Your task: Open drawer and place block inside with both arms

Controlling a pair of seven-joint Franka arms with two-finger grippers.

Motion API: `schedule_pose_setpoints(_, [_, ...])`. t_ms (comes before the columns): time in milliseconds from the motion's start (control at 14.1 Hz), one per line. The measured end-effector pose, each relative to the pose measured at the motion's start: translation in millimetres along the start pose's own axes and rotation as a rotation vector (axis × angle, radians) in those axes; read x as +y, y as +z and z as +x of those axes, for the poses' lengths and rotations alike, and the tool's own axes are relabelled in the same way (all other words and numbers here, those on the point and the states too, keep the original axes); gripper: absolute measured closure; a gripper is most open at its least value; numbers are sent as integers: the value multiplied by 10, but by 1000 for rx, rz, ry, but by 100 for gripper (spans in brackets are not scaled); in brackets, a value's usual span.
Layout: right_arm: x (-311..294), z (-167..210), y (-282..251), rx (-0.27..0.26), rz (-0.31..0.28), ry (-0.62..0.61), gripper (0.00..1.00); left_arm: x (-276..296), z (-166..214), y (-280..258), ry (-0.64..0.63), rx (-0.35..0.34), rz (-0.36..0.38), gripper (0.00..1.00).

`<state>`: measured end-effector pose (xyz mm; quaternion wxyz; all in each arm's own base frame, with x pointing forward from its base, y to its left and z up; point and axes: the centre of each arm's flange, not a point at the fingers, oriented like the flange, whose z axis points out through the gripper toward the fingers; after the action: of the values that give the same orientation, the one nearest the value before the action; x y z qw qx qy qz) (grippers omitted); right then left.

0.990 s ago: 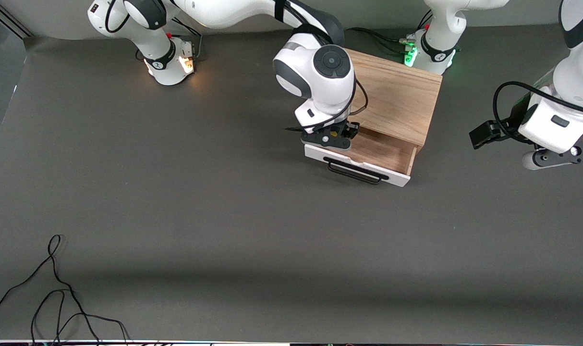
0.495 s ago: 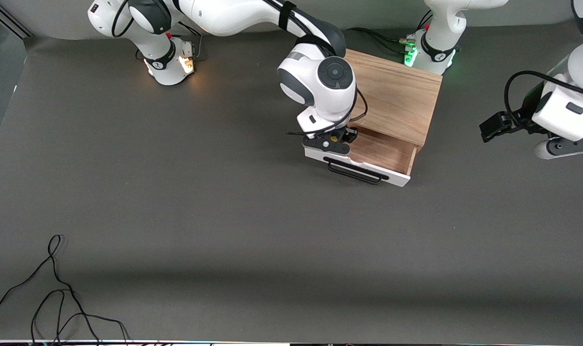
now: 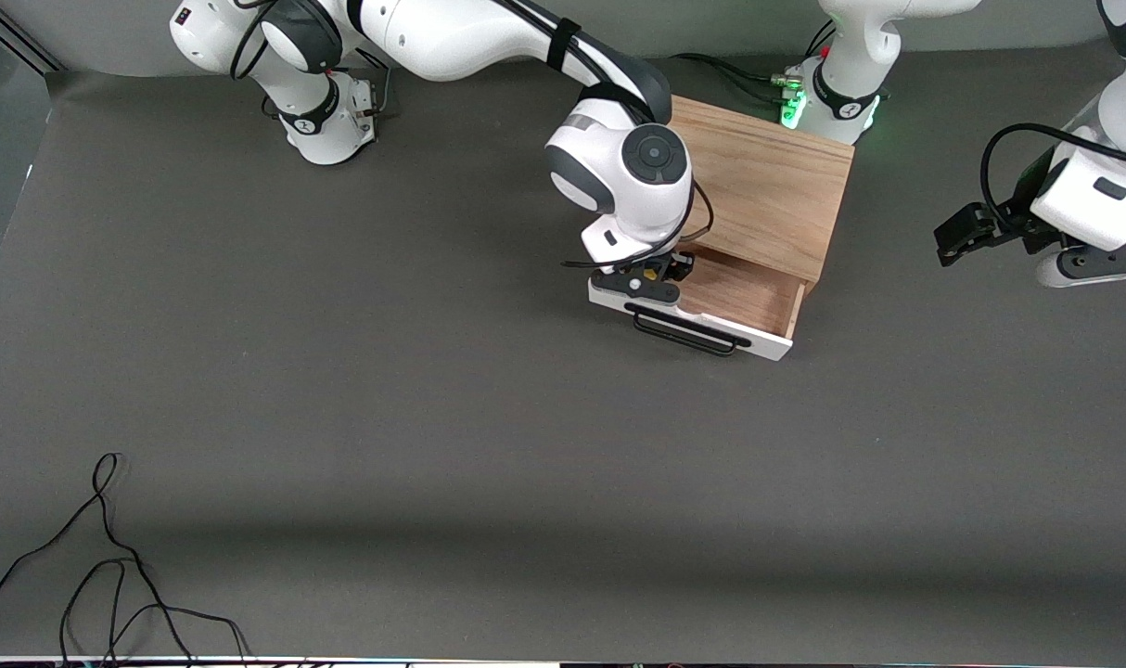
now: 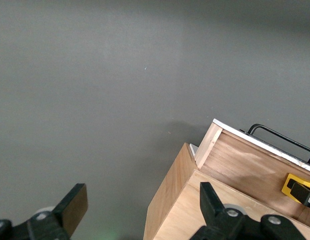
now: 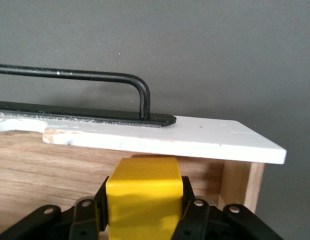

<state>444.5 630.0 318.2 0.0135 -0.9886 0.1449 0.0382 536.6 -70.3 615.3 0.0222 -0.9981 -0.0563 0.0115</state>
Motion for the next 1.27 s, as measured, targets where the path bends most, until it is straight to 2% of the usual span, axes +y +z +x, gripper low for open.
schedule_pose_setpoints(212, [-1,5,24,0,-1,1,42,-32,19,-21,19,16,-4,0])
schedule_pose_setpoints(495, [-30,3,-61,7,19,1,2,-65,45,3,32,14,-4,0])
schedule_pose_setpoints(707, [-59,7,-295,21,54,1,0,-61,68,31,34,10,-4,0])
schedule_pose_setpoints(919, [26,58,-881,44,91,12,0,-63,77,37,34,9,-5,0])
schedule_pose_setpoints(1061, [225,249,-1394,60,113,45,0,-63,78,33,34,11,-5,0])
schedule_pose_setpoints(1273, [747,762,-1973,67,105,35,0,-63,78,34,34,11,-5,0])
